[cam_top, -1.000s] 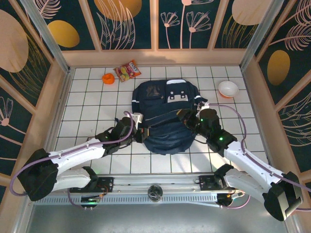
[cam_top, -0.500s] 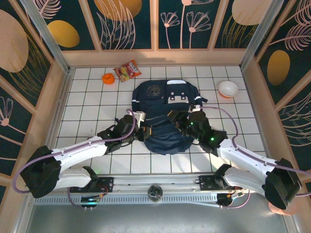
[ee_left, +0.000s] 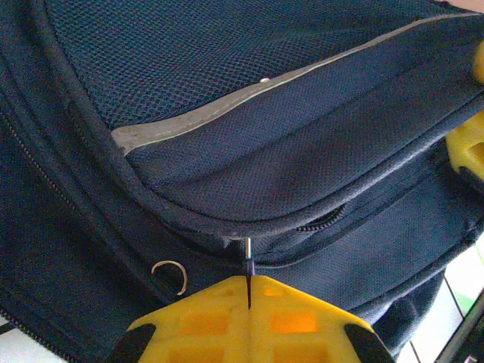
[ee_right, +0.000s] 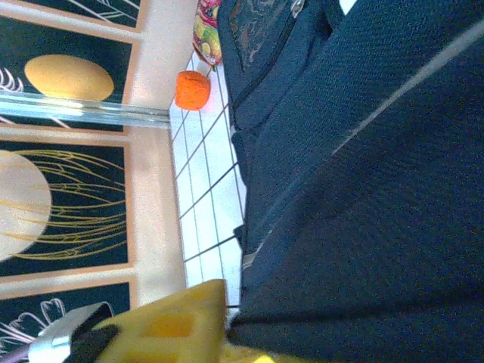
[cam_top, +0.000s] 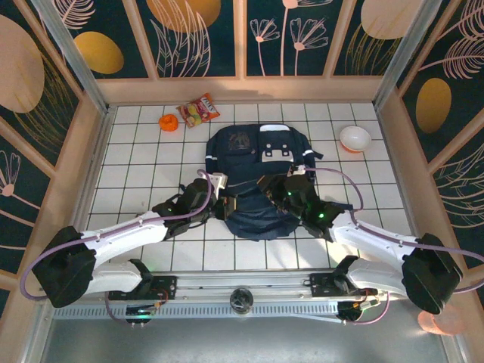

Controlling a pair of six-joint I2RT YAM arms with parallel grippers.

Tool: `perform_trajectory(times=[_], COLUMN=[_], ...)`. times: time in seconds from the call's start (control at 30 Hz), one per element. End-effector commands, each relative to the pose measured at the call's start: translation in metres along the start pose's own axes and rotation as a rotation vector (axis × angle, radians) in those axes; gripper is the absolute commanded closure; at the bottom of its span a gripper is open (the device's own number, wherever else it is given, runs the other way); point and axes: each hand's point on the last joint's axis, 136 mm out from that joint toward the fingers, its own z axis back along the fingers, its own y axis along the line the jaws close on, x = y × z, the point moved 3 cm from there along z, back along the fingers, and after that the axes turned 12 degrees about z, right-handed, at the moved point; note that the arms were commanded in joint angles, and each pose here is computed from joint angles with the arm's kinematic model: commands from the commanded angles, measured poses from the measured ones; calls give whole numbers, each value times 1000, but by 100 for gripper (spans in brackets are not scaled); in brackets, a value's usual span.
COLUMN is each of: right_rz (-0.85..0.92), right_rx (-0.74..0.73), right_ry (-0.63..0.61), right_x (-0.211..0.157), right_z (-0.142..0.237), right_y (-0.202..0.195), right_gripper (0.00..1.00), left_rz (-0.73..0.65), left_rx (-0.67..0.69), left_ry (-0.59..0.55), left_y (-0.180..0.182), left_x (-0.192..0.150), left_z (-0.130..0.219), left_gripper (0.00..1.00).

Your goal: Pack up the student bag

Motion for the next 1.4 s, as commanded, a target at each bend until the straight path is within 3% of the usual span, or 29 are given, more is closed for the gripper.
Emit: perform_trajectory(times=[0.0,0.1,0.63,0.77,0.87,0.97,1.03,1.17,1.37], right_rz=[40,80,193,198,196,199,210,266,322], right_rx=[6,10,202,223,225,226,242,272,285], right_ry=[-50,-55,60,63,61,70,87,129,211], right_x=[10,15,41,45,47,47,47,47,42], right_z=[3,8,37,41,41,40,40,41,39], right_y=[11,16,54,60,61,60,62,71,77], right_gripper=[91,100,100,100,100,100,100,100,100], left_rz=[-6,-6,-41,-52,-73,-177,-292,-583,-869], left_rx=[-26,-4,167,149,109,7,-42,-92,-100], left_ry=[-87,-111,-227,-221,-216,-206,-202,-180,-17], left_y=[-13,-7,47,46,39,22,12,4,13], left_x=[21,23,55,56,57,54,52,41,19], left_z=[7,9,25,20,19,24,31,40,19], left_gripper=[100,100,100,100,87,59,46,36,32])
